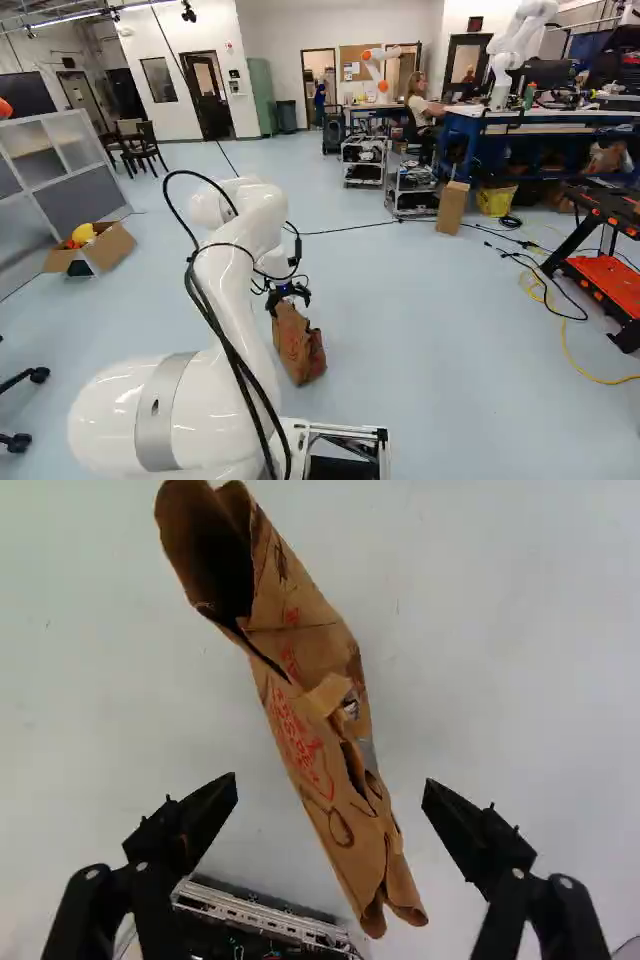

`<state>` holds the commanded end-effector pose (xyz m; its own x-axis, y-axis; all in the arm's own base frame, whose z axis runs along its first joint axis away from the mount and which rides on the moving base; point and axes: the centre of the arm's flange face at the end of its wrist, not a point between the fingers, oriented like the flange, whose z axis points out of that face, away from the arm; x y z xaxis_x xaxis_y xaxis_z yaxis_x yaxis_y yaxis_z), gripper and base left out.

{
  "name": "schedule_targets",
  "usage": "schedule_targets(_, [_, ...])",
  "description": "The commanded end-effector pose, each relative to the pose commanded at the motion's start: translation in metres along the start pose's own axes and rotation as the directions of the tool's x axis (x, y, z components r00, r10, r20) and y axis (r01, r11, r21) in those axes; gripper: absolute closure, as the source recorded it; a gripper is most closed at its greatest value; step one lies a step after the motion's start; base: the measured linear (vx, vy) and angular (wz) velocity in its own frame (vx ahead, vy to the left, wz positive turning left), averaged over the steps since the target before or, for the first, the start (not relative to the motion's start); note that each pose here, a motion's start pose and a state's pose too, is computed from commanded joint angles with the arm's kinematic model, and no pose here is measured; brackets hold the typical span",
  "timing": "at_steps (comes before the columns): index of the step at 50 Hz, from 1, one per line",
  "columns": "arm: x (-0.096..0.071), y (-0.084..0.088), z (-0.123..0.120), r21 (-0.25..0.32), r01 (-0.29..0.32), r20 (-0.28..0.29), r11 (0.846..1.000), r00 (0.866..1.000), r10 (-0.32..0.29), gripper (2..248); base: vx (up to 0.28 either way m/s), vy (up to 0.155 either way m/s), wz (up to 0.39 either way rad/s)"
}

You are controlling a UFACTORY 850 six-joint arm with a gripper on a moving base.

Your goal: Pick up the grocery bag from the ground

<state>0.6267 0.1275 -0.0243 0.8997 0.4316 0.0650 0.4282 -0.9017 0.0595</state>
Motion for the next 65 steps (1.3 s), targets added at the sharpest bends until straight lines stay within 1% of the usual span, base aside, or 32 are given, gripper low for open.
schedule_targets(30, [0.003, 0.000, 0.046, 0.000, -0.002, 0.001, 1.000, 1.000, 0.002, 3, 0.000, 0.000, 0.000])
schedule_targets(65, [-0.001, -0.003, 0.099, 0.000, -0.003, 0.003, 1.000, 1.000, 0.003, 3, 0.000, 0.000, 0.000])
